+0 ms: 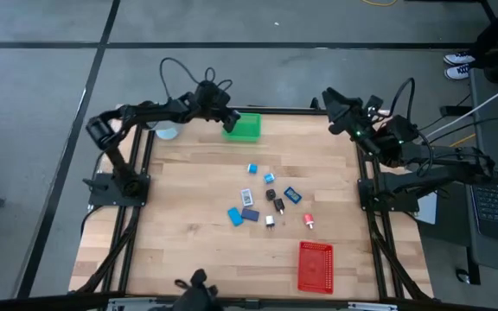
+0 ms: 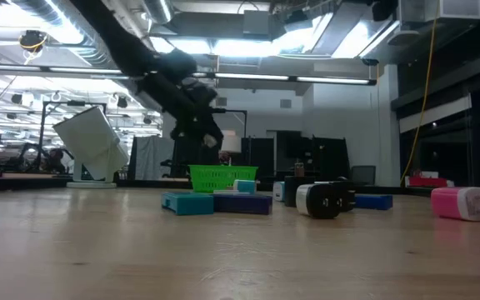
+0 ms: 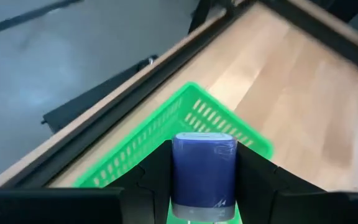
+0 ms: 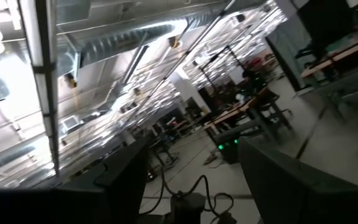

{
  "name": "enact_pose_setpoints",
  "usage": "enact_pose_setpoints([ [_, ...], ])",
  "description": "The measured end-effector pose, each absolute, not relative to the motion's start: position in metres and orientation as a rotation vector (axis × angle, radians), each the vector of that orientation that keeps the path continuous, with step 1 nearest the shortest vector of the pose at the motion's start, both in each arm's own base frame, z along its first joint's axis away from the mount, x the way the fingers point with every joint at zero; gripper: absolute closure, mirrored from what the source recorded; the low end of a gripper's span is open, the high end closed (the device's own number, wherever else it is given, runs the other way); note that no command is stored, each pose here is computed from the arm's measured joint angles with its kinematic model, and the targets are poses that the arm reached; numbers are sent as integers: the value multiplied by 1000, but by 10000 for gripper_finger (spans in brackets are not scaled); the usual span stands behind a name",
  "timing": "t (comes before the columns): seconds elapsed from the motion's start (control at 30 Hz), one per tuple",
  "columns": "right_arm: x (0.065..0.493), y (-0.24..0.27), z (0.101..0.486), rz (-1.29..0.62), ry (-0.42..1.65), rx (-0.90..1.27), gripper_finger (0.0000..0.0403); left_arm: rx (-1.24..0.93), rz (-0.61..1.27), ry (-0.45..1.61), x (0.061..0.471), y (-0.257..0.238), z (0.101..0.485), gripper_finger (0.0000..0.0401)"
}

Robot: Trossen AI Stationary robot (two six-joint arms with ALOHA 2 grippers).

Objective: Pick & Place Office items
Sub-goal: Put the dark blue charger adapter into the green bin, then put the left blue charger adapter into the green bin

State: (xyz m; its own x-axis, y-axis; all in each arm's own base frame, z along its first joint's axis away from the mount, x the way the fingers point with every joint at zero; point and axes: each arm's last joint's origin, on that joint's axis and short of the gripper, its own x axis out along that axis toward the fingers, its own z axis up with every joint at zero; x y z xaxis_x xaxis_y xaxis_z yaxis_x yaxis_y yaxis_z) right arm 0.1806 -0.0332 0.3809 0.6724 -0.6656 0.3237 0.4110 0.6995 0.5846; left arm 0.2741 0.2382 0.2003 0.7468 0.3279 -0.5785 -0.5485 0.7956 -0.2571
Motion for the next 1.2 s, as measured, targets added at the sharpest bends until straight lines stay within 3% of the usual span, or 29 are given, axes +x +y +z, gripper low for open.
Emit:
enact_pose_setpoints([
  [0.37, 180, -34, 380, -659, -555, 502, 152, -332, 417, 743, 316, 275, 206, 274],
  [0.53, 180, -34, 380, -662, -547, 490, 152, -297, 387, 782, 317, 273, 205, 242],
  [0.8, 181, -34, 380, -656, -540, 474, 152, -327, 397, 786, 316, 272, 206, 234],
  [0.97, 181, -33, 380, -629, -536, 470, 152, -370, 399, 774, 316, 272, 207, 205],
  [1.1, 181, -33, 380, -628, -536, 470, 152, -439, 289, 707, 321, 260, 226, 181],
  [1.2, 182, -32, 381, -591, -531, 467, 152, -270, 166, 698, 331, 229, 253, 170],
])
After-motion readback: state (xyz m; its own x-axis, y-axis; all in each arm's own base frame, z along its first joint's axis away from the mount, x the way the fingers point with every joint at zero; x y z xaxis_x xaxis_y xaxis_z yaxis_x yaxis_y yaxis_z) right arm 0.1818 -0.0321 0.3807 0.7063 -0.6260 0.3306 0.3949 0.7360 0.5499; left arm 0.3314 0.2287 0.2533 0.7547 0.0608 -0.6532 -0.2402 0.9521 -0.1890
